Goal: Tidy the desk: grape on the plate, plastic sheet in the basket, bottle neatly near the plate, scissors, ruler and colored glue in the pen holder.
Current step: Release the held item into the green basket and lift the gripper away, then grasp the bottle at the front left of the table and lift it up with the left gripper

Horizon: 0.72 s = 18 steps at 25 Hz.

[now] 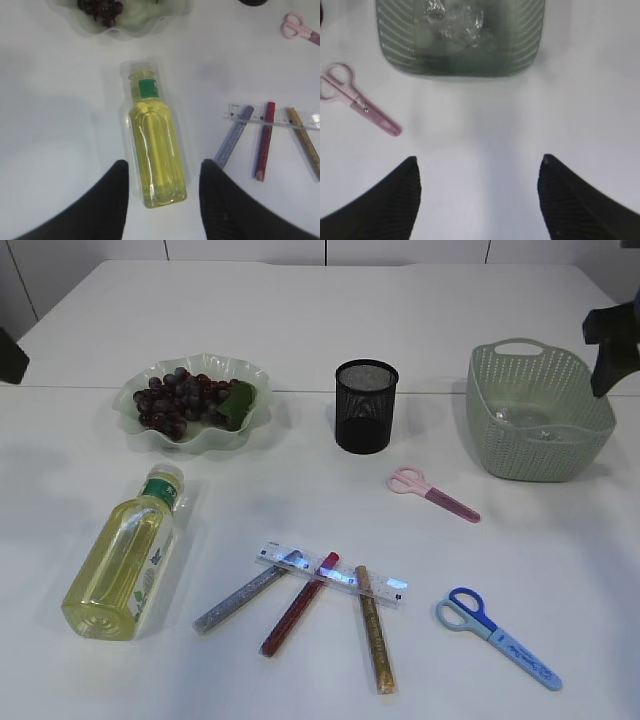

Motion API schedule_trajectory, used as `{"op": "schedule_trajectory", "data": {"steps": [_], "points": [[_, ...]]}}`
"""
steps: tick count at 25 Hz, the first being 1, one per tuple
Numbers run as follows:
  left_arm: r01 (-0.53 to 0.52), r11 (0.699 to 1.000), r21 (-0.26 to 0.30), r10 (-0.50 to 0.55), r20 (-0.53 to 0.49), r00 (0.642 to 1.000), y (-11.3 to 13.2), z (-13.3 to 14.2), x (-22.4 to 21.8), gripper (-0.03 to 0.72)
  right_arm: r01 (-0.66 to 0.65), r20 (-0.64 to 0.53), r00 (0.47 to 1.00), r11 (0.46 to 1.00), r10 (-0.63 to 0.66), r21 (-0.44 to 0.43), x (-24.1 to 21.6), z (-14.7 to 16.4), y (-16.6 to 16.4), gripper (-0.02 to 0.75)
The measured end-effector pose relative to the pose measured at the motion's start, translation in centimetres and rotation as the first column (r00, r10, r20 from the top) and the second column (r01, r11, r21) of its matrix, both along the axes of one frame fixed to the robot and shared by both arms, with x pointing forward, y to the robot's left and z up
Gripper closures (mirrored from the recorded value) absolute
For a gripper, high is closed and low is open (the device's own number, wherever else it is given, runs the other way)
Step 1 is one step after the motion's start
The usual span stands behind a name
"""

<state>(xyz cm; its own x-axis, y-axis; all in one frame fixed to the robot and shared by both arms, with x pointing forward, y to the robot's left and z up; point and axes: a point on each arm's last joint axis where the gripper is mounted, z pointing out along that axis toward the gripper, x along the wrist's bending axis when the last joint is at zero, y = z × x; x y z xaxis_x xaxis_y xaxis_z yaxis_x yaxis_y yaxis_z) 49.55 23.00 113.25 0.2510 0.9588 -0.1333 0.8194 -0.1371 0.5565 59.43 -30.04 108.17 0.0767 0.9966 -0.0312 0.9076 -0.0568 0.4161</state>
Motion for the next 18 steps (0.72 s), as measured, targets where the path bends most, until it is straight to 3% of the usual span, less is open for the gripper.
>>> {"op": "schedule_trajectory", "data": {"steps": [8,13,18], "points": [[-0.008,1.0,-0.004,0.008,-0.001,1.0,-0.1,-0.3,0.4,0.356,0.009,-0.077,0.997,0.999,-0.007,0.033,-6.1,-0.2,0.2,0.173],[-0.026,1.0,-0.011,0.024,-0.147,0.989,-1.0,-3.5,3.3,0.356,0.004,-0.079,0.997,0.999,0.0,0.04,-8.8,-0.1,0.2,0.173],[-0.033,0.999,-0.006,0.03,-0.307,0.951,-2.0,-7.5,6.2,0.355,-0.006,-0.057,0.998,0.999,0.008,0.037,-10.3,0.4,0.2,0.173]]}}
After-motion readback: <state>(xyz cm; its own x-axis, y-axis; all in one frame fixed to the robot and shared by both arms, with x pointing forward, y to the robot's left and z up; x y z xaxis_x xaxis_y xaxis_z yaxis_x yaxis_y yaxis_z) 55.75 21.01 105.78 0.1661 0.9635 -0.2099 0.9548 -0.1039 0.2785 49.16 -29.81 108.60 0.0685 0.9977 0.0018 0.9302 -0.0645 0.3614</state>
